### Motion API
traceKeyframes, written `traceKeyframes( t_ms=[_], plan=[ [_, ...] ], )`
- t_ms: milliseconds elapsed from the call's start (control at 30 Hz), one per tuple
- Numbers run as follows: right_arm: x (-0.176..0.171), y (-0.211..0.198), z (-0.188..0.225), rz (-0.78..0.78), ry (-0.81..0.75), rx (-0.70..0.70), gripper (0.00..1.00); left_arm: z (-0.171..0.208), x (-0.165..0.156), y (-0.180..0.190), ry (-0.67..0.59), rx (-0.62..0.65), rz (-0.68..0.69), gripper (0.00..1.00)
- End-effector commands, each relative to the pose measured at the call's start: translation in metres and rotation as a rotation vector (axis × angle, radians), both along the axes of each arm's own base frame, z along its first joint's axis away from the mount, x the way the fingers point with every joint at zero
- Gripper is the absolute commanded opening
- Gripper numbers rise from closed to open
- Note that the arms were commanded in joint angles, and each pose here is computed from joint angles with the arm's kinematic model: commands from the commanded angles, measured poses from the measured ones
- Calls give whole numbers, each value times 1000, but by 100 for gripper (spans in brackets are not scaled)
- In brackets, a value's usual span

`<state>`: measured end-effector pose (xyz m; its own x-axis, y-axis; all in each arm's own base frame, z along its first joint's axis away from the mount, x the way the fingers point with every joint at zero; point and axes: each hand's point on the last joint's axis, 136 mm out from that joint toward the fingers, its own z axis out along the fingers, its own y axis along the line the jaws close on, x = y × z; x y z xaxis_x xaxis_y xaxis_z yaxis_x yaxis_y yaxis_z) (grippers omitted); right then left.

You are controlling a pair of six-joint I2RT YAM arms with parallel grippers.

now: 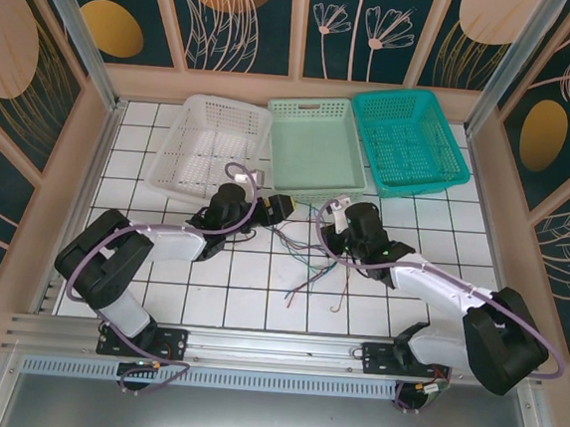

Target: Untangle the cables

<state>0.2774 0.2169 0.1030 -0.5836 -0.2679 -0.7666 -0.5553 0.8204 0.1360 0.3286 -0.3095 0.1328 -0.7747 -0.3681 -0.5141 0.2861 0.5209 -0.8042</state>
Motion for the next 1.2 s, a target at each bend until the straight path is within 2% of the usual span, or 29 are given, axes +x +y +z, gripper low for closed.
traceKeyframes(
  t_ms=[0,267,500,633,800,833,900,1033,1100,1167],
  plan=[
    [2,9,17,21,-72,47,1,14,-6,-16,48,-111,-65,66],
    [1,23,19,62,-86,54,2,16,2,-27,45,-127,-88,66],
    [-8,30,13,110,-61,53,3,13,13,-36,31,-127,-93,61],
    [-9,31,14,111,-71,61,4,13,13,-38,25,-119,-107,39],
    [-11,31,8,118,-54,41,12,17,13,-35,-1,-114,-101,12],
    [-11,30,5,117,-44,32,15,20,13,-35,-12,-113,-101,8],
    [-11,27,0,105,-30,15,28,25,13,-34,-31,-112,-99,2],
    [-3,15,-4,20,-18,-25,58,35,14,-35,-72,-104,-108,0],
    [-2,13,1,6,-32,-13,64,34,14,-36,-80,-88,-116,0],
    [-1,13,11,1,-57,14,65,51,11,-38,-120,-91,-134,0]
  ],
)
